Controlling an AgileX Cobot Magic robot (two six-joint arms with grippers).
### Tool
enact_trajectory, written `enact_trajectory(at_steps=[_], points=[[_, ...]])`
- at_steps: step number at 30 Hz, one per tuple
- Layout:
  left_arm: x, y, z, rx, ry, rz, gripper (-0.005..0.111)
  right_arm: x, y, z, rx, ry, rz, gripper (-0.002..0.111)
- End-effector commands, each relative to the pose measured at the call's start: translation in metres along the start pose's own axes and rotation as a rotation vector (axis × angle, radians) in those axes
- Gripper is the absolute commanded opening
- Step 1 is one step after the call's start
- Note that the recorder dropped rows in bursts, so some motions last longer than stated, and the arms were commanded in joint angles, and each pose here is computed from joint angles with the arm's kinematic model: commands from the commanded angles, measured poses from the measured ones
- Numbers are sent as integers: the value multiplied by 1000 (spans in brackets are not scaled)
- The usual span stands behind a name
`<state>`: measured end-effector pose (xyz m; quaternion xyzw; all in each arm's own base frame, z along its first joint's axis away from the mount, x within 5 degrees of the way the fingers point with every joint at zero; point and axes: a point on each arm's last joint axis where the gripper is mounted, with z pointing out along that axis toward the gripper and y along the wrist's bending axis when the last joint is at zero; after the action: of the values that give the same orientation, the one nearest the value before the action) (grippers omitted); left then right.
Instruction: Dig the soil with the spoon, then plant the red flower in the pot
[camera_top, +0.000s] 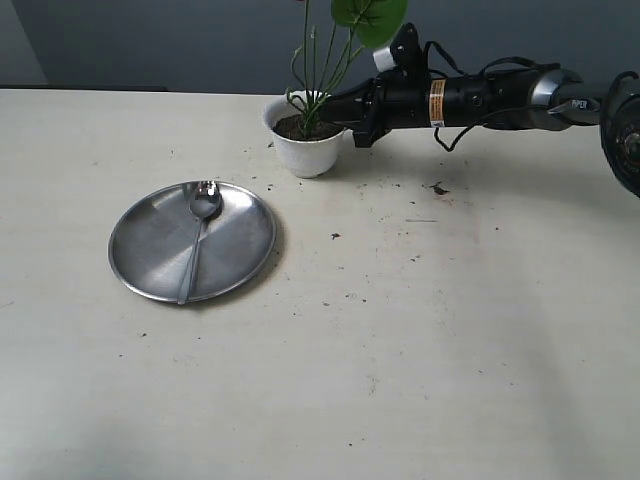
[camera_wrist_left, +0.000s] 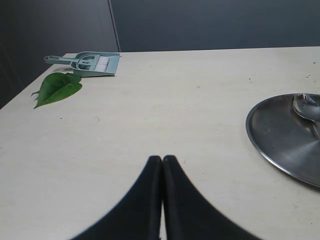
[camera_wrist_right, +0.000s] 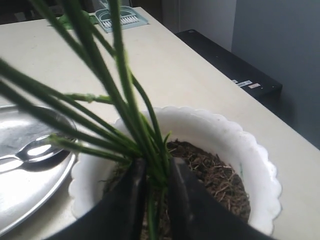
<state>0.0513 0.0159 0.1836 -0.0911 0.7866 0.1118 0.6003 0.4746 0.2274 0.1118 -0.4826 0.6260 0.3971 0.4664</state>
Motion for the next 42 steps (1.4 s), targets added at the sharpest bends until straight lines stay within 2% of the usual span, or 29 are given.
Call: enact_trajectory(at_steps=[1, 42], points=[[1, 0, 0, -1, -7, -1, 0, -4, 1, 2, 16, 14, -12, 17], [1, 0, 0, -1, -8, -1, 0, -3, 3, 3, -2, 27, -8, 17]])
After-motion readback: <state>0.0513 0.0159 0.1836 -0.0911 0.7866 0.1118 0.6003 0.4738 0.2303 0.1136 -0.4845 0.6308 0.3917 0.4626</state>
